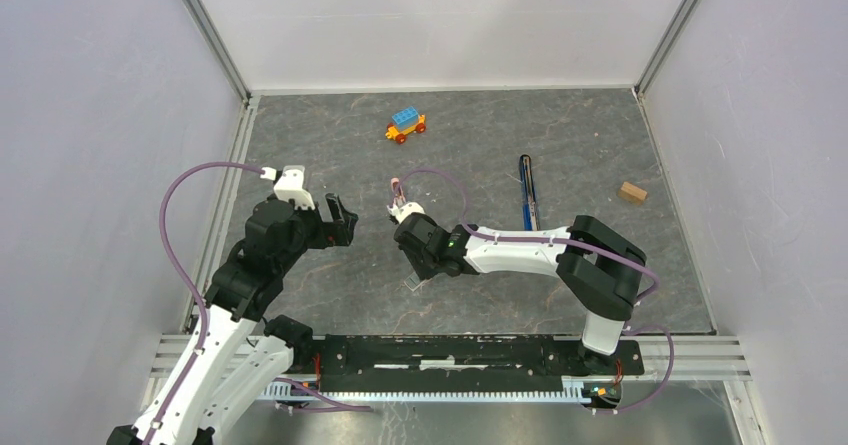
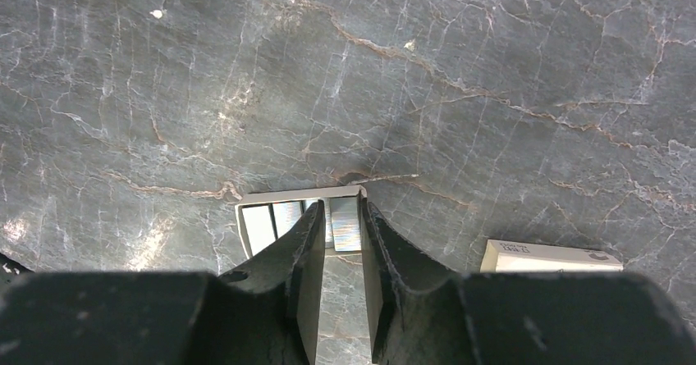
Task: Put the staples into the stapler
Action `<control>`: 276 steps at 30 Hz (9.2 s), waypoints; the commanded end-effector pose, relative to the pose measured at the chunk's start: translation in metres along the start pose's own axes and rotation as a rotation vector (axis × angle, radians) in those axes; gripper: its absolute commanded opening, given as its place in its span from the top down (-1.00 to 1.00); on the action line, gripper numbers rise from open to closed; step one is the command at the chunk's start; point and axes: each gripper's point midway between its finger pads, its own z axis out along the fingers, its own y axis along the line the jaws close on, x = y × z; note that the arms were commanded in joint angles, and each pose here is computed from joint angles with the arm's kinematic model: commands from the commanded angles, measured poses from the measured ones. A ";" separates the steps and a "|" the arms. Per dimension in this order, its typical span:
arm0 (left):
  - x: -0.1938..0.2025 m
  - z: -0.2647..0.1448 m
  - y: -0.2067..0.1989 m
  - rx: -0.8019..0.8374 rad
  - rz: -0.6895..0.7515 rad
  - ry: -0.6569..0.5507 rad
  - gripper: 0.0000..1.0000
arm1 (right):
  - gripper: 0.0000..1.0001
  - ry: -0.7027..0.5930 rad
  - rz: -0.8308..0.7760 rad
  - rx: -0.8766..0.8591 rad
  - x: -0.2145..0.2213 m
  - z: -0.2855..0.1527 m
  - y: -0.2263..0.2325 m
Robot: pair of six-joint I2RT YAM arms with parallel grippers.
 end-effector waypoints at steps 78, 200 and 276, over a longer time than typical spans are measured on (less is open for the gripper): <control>-0.001 0.002 0.003 -0.005 0.050 -0.008 -1.00 | 0.42 -0.009 -0.082 -0.002 -0.015 -0.007 0.008; 0.208 0.076 -0.086 0.269 -0.530 0.609 0.59 | 0.39 -0.038 -0.012 -0.058 -0.004 -0.018 -0.016; 0.209 0.076 -0.092 0.298 -0.571 0.616 0.62 | 0.08 -0.072 0.257 -0.252 0.008 -0.004 0.022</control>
